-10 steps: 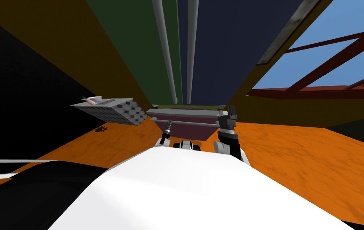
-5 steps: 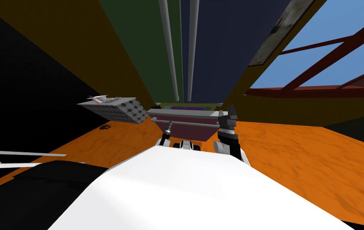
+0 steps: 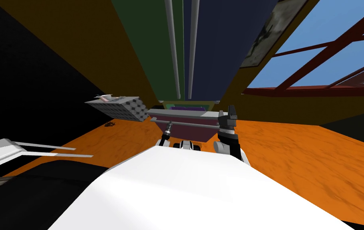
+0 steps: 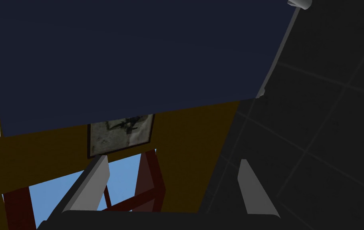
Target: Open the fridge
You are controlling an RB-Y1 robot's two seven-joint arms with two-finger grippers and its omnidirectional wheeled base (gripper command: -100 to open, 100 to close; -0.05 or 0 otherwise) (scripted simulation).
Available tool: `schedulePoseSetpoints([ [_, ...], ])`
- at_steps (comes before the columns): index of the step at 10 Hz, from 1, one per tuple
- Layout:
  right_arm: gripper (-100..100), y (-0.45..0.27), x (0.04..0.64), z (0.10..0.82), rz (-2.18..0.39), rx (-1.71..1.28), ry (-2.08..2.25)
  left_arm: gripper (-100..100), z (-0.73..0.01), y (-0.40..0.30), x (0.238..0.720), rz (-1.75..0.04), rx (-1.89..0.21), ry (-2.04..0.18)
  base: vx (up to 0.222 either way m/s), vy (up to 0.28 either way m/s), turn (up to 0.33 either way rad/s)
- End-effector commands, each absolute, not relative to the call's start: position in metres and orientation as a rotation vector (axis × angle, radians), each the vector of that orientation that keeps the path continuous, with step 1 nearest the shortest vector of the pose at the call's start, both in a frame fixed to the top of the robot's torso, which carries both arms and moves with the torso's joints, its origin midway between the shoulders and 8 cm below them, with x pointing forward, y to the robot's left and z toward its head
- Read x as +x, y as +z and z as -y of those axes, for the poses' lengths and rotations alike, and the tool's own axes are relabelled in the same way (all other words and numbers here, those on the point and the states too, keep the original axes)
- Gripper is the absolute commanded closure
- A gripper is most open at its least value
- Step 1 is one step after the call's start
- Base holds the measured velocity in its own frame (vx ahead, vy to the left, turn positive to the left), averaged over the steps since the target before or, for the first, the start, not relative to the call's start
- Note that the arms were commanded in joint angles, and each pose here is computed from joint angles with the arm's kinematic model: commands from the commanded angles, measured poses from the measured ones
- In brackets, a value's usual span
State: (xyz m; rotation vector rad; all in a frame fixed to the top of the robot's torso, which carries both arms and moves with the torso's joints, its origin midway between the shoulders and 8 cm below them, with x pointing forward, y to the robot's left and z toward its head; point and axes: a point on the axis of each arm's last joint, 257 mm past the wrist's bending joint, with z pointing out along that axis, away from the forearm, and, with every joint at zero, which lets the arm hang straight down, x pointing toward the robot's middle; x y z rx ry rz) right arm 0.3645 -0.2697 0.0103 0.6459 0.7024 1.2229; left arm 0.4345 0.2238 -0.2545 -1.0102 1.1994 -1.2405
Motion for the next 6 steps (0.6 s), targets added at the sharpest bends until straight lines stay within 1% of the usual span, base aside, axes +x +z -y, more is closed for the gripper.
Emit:
schedulePoseSetpoints([
  [1, 0, 0.010, 0.365, 0.270, -0.702, 0.646, 1.223, -100, -0.225, -0.246, 0.432, -1.204, -1.012, -1.238, -0.099, -0.001, -0.015],
  [6, 0, 0.010, 0.364, 0.270, -0.703, 0.646, 1.223, -100, -0.228, -0.217, 0.431, -1.200, -1.011, -1.233, 0.024, -0.005, -0.014],
])
